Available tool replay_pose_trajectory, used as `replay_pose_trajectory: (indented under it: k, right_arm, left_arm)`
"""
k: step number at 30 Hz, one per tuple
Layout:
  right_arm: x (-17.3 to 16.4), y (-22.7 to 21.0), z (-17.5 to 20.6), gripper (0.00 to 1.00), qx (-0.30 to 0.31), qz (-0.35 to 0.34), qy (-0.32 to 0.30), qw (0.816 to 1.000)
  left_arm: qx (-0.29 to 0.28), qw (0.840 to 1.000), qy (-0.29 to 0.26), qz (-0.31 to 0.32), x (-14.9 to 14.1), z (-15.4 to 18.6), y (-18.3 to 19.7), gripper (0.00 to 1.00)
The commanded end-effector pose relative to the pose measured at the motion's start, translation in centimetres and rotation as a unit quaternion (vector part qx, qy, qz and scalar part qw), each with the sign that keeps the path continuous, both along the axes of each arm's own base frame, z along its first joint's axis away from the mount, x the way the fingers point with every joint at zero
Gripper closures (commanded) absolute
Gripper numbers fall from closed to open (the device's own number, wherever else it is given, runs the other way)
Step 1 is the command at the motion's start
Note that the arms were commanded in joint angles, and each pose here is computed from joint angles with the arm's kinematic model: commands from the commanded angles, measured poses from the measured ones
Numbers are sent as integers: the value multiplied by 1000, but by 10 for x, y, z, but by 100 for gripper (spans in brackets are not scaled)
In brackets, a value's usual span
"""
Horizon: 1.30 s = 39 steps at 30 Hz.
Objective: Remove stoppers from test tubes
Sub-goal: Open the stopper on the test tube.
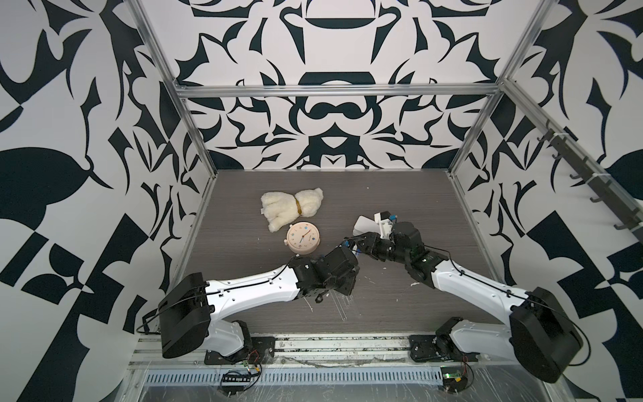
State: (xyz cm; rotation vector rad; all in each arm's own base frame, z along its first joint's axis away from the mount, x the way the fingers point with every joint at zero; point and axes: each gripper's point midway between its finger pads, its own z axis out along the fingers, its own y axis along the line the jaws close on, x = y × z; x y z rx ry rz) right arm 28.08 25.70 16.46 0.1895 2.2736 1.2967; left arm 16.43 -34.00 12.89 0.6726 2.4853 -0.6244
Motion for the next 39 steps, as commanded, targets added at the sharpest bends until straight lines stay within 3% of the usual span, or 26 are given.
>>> replay_pose_trajectory:
  k: [1,39]
  right_arm:
    - [2,5,18,63,26,6,-21,999]
    - [-2,7,9,83,-11,8,-29,999]
  left_arm:
    - [4,1000,-3,-8,-1,-4,-2,85]
    - [11,1000,-1,-10,-1,-11,-3,86]
